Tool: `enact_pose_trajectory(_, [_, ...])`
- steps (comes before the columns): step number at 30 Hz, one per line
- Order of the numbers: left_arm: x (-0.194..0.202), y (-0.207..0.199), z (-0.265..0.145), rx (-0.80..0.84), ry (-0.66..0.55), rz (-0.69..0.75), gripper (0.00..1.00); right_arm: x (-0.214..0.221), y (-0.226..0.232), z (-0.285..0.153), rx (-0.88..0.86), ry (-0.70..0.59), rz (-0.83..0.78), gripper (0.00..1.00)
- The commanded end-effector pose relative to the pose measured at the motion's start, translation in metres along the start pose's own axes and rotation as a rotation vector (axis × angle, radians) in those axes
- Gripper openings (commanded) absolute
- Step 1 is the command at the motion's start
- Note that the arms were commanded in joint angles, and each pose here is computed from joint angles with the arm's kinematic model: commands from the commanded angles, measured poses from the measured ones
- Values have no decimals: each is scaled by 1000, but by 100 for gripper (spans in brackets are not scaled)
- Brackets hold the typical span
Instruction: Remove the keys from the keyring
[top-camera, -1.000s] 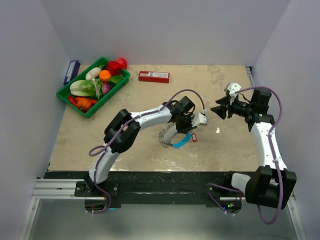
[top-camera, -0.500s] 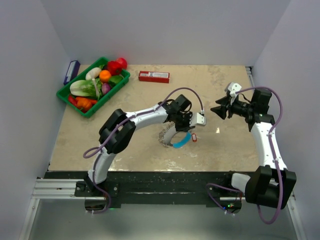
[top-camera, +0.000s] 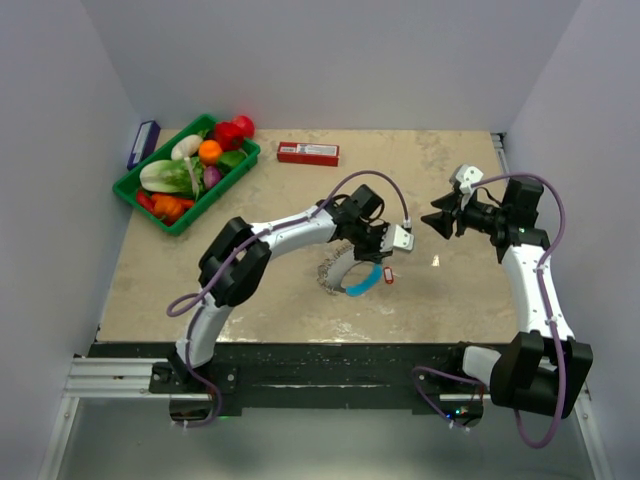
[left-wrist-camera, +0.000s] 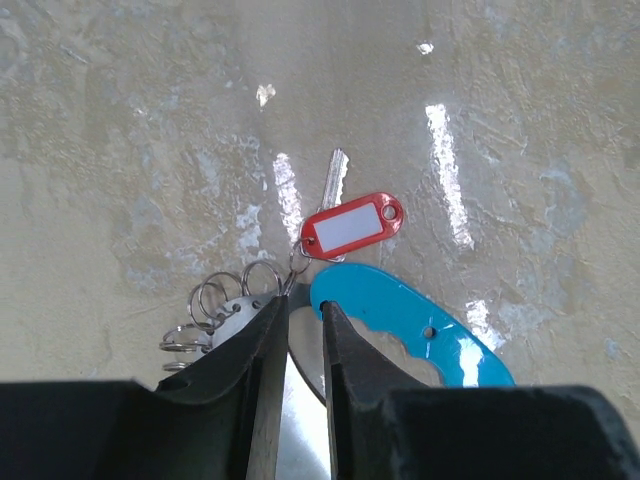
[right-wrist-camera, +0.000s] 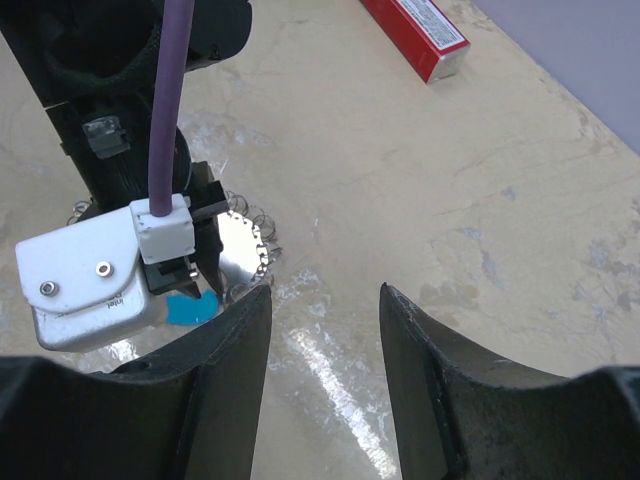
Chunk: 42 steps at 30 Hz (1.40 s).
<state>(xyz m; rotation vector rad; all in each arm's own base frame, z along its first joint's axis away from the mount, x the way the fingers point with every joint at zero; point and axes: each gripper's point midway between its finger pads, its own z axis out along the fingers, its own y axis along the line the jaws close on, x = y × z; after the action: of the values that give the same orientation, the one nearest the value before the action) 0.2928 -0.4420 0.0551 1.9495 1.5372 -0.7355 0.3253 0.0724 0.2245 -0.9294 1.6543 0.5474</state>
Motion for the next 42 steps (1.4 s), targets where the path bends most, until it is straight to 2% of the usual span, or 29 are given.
enact_pose_trajectory(1, [-19, 15, 2, -11, -57, 58, 25, -2, 2, 0, -20, -16, -6, 51])
enact_pose_trajectory(10, [-2, 22, 10, -42, 6, 79, 27, -2, 3, 0, -24, -19, -7, 51])
enact_pose_trajectory(20, [3, 23, 16, -46, 21, 86, 27, -1, 4, -1, -25, -21, -5, 51])
enact_pose_trajectory(26, [1, 21, 18, -34, 8, 65, 19, 0, 4, -1, -27, -21, -2, 51])
enact_pose_trajectory(30, [-7, 21, 19, -25, -12, 50, 1, -1, 4, 0, -31, -20, -3, 52])
enact_pose_trajectory(31, [-8, 21, 19, -26, -14, 41, 0, -1, 4, -1, -29, -18, -5, 52])
enact_pose_trajectory(38, [-8, 24, 14, -52, -16, 8, 0, -5, 3, -3, -25, -17, -14, 52])
enact_pose_trajectory(42, [-27, 37, -16, -107, -88, -63, 0, -11, 6, -5, -38, -18, -32, 52])
